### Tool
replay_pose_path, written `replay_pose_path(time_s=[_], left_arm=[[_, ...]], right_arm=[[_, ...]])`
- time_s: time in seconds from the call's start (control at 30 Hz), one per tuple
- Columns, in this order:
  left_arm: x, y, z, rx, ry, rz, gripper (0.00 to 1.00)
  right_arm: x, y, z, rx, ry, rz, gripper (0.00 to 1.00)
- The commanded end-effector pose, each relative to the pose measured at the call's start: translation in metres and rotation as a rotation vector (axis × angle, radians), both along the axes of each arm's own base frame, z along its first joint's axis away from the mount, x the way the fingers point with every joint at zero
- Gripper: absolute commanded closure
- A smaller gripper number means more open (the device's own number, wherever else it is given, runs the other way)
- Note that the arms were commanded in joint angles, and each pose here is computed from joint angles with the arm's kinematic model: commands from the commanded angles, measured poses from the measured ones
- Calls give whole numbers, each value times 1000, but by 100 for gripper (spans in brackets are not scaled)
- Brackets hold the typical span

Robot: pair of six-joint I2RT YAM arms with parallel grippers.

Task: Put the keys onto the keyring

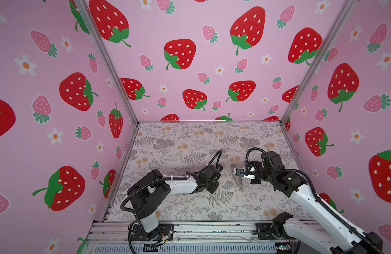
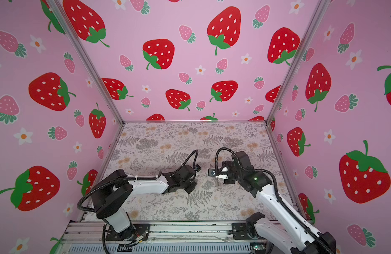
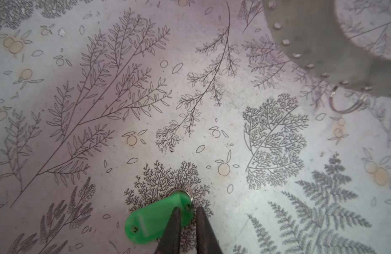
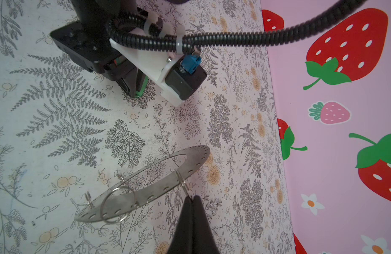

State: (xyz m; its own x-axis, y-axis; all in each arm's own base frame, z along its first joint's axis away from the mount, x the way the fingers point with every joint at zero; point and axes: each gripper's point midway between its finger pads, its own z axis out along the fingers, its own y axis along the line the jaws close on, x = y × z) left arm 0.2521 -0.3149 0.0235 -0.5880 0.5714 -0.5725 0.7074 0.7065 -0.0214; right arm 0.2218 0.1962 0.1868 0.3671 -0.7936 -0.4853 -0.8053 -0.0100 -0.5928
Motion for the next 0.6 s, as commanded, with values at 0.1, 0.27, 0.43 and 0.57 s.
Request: replay_pose_path(time_s=[0.1, 0.27, 0.43, 0.57], left_arm=[[6, -3, 8, 7, -29, 15, 91], [7, -3, 13, -2, -46, 5, 99], [6, -5, 14, -9, -47, -7, 100], [3, -6, 18, -30, -57, -27, 100]], right_arm=[[-4, 2, 3, 14, 0, 17, 100], [-4, 2, 3, 17, -2, 18, 100], [-4, 3, 3, 22, -3, 20, 100], [-4, 3, 3, 24, -2, 19, 100]])
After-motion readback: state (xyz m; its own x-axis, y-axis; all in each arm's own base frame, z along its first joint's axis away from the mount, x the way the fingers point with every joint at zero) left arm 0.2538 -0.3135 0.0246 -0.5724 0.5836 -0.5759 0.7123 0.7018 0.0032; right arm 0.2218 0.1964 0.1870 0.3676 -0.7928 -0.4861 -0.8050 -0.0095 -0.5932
